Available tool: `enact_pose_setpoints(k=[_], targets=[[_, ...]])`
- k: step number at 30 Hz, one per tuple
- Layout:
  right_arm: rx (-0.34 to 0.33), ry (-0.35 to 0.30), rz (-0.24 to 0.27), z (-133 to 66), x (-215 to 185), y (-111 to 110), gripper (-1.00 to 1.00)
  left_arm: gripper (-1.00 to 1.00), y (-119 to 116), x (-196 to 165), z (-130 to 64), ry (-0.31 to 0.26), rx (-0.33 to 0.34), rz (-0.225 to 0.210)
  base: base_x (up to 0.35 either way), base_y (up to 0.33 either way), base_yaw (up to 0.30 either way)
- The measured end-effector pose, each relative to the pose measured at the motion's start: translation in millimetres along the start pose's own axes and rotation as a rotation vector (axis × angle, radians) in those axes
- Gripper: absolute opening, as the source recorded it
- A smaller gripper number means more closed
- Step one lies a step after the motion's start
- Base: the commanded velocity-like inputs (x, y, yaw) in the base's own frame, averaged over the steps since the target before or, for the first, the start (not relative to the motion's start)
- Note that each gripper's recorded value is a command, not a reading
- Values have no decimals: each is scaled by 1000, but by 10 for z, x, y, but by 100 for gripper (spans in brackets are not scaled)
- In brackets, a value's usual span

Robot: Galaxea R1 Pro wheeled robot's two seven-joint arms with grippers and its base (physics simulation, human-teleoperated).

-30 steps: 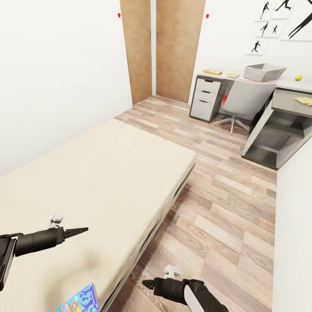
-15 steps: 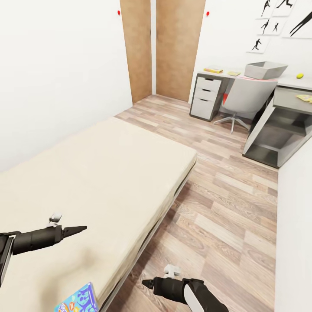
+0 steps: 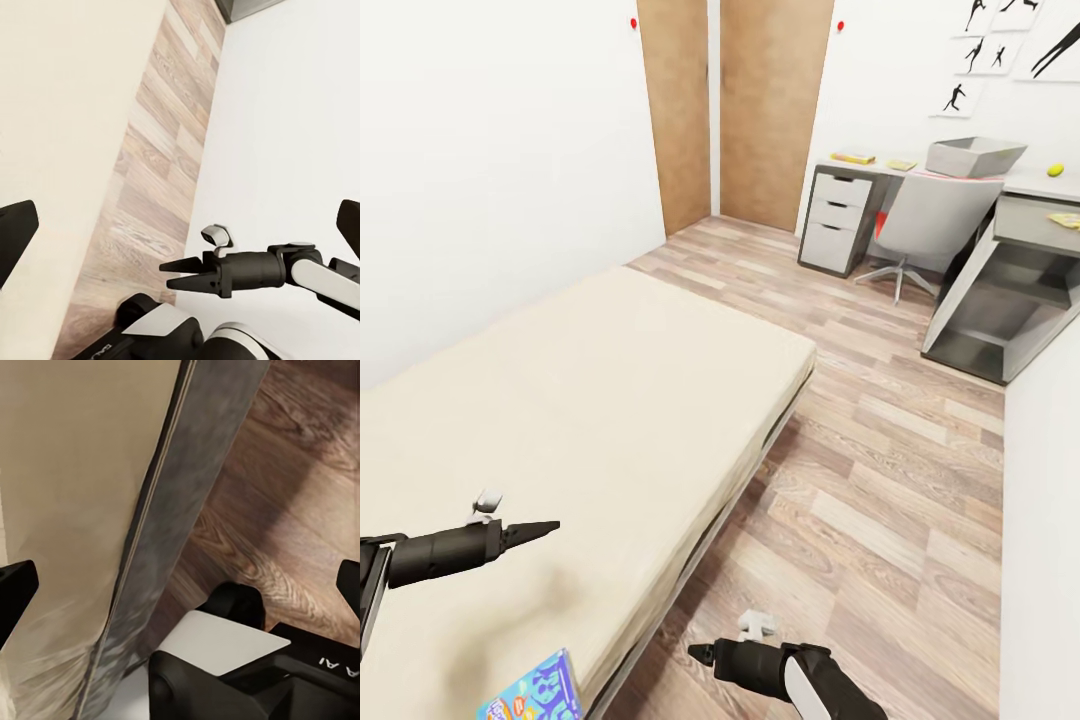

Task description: Put all the toys in the child's room - the three board games (two on the bed and one on the table), the two jigsaw puzzles on the table, and the tennis ball on the table - inside the toy box on the table in the child's room.

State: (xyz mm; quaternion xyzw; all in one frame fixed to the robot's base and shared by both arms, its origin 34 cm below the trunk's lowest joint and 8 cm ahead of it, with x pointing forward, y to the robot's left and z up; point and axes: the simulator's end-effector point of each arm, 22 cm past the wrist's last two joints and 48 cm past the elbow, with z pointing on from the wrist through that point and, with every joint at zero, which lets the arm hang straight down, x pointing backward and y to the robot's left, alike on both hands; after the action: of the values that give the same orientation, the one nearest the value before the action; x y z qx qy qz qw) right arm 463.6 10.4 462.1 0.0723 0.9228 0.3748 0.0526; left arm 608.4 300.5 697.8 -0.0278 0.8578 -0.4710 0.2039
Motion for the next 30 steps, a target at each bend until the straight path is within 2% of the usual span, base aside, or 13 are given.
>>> enact_pose_setpoints(k=[5, 7, 9, 12, 15, 21, 30], targets=[[-9, 4, 2, 66, 26, -47, 100, 100, 74, 38, 40, 0, 0, 0, 0, 0, 0], [-34, 17, 2, 93, 66, -15, 100, 100, 104, 54, 56, 0, 0, 0, 0, 0, 0], [-84, 43, -8, 124, 136, 86, 100, 100, 135, 69, 71, 0, 0, 0, 0, 0, 0], [-213, 127, -49, 156, 374, 397, 100, 100, 184, 89, 87, 0, -1, 1, 0, 0, 0], [-268, 171, -78, 183, 511, 512, 100, 100, 229, 112, 110, -1, -1, 2, 0, 0, 0], [-305, 194, -93, 220, 592, 556, 100, 100, 291, 142, 137, -1, -3, 4, 0, 0, 0], [-349, 188, -106, 191, 571, 663, 100, 100, 279, 130, 132, -2, -4, 10, 0, 0, 0]])
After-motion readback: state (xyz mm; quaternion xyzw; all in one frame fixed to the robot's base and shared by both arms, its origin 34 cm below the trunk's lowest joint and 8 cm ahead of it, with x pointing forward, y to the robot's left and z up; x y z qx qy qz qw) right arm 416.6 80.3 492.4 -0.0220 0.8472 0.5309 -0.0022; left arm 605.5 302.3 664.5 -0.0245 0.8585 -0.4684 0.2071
